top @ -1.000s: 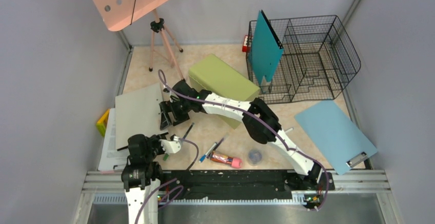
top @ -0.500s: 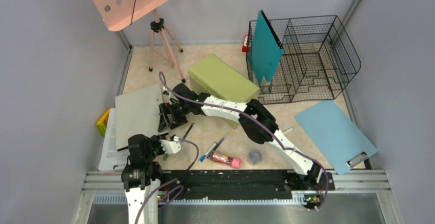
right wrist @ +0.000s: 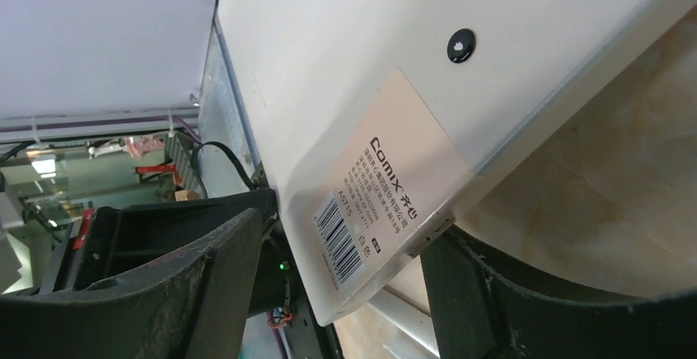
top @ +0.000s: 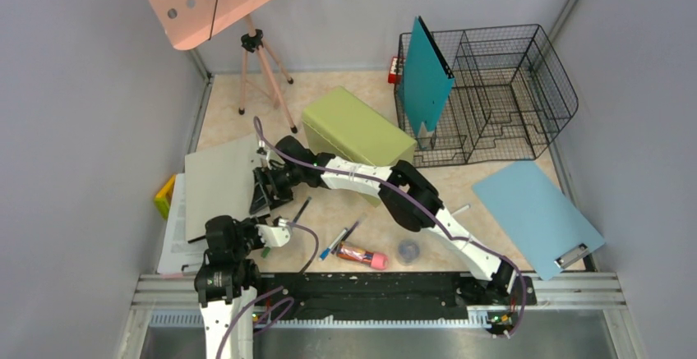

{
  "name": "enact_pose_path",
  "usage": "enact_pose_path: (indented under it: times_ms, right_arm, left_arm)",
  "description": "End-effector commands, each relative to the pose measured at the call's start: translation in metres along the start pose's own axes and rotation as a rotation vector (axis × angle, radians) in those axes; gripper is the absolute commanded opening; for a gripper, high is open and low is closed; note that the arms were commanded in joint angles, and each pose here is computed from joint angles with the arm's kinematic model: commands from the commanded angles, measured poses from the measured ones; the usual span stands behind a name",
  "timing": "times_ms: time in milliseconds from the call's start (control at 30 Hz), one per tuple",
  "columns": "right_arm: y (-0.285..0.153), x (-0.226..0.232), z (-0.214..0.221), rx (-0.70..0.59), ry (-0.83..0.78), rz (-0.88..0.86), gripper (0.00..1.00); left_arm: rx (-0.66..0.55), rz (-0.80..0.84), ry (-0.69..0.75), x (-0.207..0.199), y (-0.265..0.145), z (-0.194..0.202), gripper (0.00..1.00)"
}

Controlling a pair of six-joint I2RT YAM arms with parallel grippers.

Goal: Organize the desk
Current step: Pick up the folder from the corner of the board.

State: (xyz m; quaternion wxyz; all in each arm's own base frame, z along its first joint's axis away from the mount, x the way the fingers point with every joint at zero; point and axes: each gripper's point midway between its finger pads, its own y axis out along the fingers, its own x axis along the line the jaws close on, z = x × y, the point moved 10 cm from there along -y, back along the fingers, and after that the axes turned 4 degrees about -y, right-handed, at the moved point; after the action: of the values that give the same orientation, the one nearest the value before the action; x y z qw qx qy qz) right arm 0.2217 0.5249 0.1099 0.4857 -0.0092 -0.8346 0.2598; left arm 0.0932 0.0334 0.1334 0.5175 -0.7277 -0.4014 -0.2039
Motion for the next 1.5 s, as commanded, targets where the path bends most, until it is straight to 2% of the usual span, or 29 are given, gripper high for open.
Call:
enact_pose_path:
  times_ms: [0,400,633,733,933,1067,1233,1467]
  right_arm:
    - [0.004,0.011,-0.003,-0.012,-0.026,-0.07,0.66]
    - [-0.016,0.016,-0.012,-0.048,-0.023,-0.057,0.4]
    - [-0.026,0.022,-0.015,-0.064,-0.042,-0.051,0.2]
    - [-0.03,0.025,-0.016,-0.071,-0.055,-0.043,0.1]
    - [-0.041,0.033,-0.023,-0.097,-0.096,-0.032,0.05]
    - [-0.049,0.044,-0.029,-0.116,-0.148,-0.025,0.0]
    - [-0.061,0.055,-0.036,-0.14,-0.226,-0.016,0.0]
    - [-0.088,0.082,-0.047,-0.183,-0.367,-0.007,0.0]
  left_arm:
    - [-0.058,-0.099,0.028,0.005,-0.009,-0.006,0.0]
    - [-0.056,-0.09,0.013,0.002,-0.011,-0.006,0.0]
    - [-0.046,-0.086,0.01,0.002,-0.017,-0.007,0.01]
    - [-0.042,-0.079,0.007,0.002,-0.02,-0.008,0.18]
    - [-0.059,-0.132,-0.04,0.01,-0.028,-0.013,0.5]
    - [-0.06,-0.18,-0.114,0.022,-0.035,-0.017,0.6]
    - [-0.044,-0.202,-0.273,0.044,-0.046,-0.027,0.77]
    - [-0.062,-0.203,-0.507,0.078,-0.066,-0.049,0.85]
